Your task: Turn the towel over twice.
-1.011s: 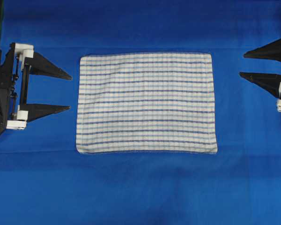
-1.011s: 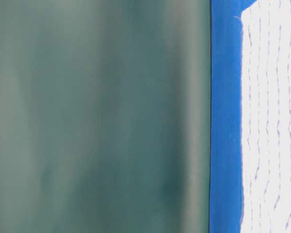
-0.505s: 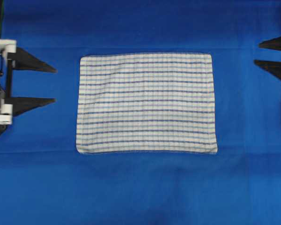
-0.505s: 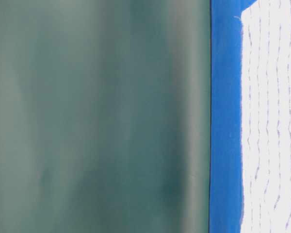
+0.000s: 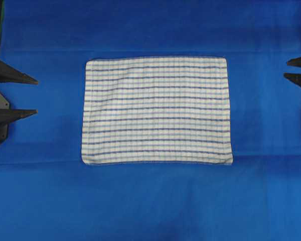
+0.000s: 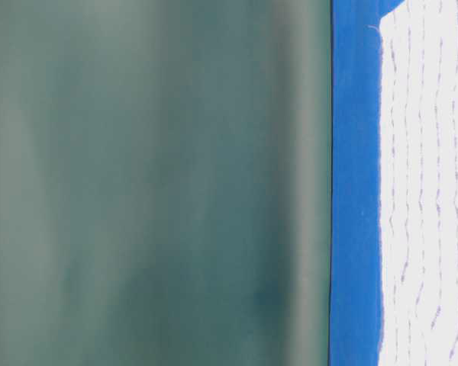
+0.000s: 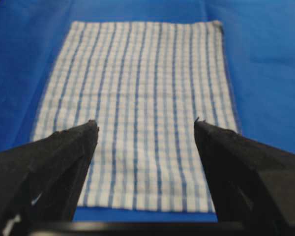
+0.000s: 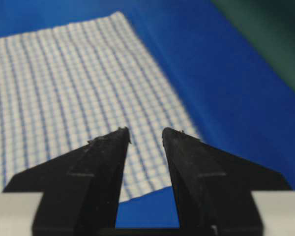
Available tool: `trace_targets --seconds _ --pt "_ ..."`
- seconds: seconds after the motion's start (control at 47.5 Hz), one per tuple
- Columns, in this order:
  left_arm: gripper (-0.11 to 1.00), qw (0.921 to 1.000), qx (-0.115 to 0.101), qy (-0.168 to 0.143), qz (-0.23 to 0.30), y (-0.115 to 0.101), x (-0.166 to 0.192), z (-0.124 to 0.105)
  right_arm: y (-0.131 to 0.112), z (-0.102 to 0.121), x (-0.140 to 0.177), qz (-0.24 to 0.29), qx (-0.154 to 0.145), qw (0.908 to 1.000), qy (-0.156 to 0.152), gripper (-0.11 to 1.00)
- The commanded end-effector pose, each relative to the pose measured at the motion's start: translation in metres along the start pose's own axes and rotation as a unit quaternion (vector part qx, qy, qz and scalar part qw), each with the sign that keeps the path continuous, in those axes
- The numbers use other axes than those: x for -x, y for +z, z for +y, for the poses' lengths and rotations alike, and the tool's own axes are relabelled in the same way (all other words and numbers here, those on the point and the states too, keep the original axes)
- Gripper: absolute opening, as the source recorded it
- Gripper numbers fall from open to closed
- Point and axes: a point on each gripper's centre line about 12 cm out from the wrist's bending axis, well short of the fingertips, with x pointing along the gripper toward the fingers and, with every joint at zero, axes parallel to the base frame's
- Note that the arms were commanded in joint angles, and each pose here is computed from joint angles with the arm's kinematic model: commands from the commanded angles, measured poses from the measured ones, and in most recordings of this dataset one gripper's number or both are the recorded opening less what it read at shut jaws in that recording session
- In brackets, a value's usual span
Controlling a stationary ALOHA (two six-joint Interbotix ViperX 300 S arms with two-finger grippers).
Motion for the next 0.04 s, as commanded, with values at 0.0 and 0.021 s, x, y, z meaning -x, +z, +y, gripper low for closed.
trace_targets --seconds 0.0,0.021 --pt "0.74 1.0 0.002 0.001 0.004 -0.0024 -0.0008 0.0001 0.0025 0.0027 0.0002 -0.009 -0.007 0.9999 0.012 0.43" --pt "0.74 1.0 0.002 0.001 0.005 -0.0039 -0.0006 0.0001 0.0022 0.0029 0.0003 -0.009 -0.007 0.9999 0.013 0.42"
